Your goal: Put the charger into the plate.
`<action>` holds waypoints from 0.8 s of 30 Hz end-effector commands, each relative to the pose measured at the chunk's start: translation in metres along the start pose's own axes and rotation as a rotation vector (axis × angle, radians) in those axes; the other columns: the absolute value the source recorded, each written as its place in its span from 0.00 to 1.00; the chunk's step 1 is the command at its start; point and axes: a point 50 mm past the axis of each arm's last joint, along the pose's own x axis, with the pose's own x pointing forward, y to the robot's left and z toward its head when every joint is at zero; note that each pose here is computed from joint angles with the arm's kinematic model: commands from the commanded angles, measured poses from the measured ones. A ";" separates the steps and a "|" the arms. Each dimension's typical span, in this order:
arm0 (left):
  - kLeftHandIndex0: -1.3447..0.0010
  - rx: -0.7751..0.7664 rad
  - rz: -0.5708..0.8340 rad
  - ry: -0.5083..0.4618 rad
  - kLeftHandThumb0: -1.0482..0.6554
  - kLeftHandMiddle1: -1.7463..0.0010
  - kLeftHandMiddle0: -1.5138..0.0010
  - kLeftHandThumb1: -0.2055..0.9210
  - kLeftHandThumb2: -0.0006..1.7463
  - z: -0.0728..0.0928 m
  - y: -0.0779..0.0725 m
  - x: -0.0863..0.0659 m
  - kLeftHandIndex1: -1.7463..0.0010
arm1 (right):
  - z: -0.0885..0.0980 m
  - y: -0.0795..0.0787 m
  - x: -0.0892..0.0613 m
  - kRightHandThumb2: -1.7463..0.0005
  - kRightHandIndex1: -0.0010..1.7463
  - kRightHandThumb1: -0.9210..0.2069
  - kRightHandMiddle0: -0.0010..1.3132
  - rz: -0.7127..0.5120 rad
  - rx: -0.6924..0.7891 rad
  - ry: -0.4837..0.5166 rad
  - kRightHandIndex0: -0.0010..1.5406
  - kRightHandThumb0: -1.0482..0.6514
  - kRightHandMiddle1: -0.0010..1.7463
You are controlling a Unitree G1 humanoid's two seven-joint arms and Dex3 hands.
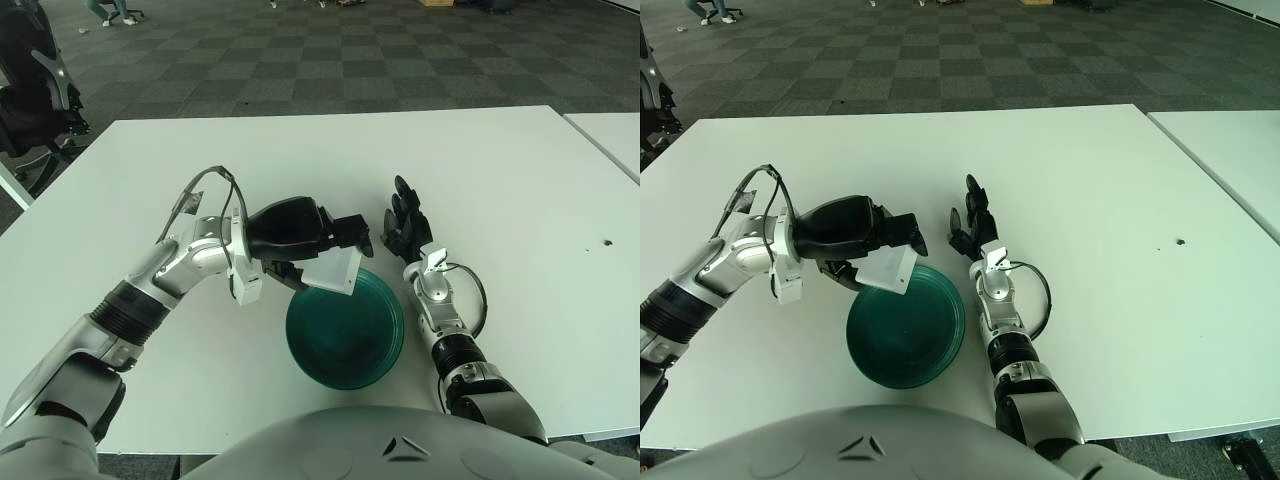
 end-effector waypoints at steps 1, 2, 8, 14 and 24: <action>0.59 0.003 -0.080 0.035 0.35 0.00 0.36 0.53 0.70 -0.003 -0.005 -0.001 0.00 | -0.091 -0.016 -0.084 0.54 0.00 0.00 0.00 -0.097 0.047 0.514 0.01 0.21 0.09; 0.61 0.002 -0.087 0.040 0.35 0.00 0.38 0.56 0.67 -0.003 -0.006 -0.001 0.00 | -0.091 -0.016 -0.084 0.54 0.00 0.00 0.00 -0.100 0.051 0.514 0.01 0.21 0.10; 0.82 0.027 -0.218 0.105 0.28 0.14 0.73 0.88 0.38 -0.004 -0.008 -0.003 0.12 | -0.091 -0.019 -0.084 0.55 0.00 0.00 0.00 -0.104 0.030 0.513 0.02 0.22 0.13; 0.98 0.066 -0.331 0.138 0.12 0.59 0.86 0.99 0.34 -0.003 -0.005 -0.002 0.38 | -0.090 -0.022 -0.086 0.55 0.00 0.00 0.00 -0.092 -0.020 0.500 0.02 0.20 0.14; 1.00 0.067 -0.379 0.139 0.05 0.92 0.91 1.00 0.41 -0.003 -0.004 0.003 0.69 | -0.084 -0.024 -0.085 0.56 0.01 0.00 0.00 -0.059 -0.021 0.452 0.03 0.21 0.14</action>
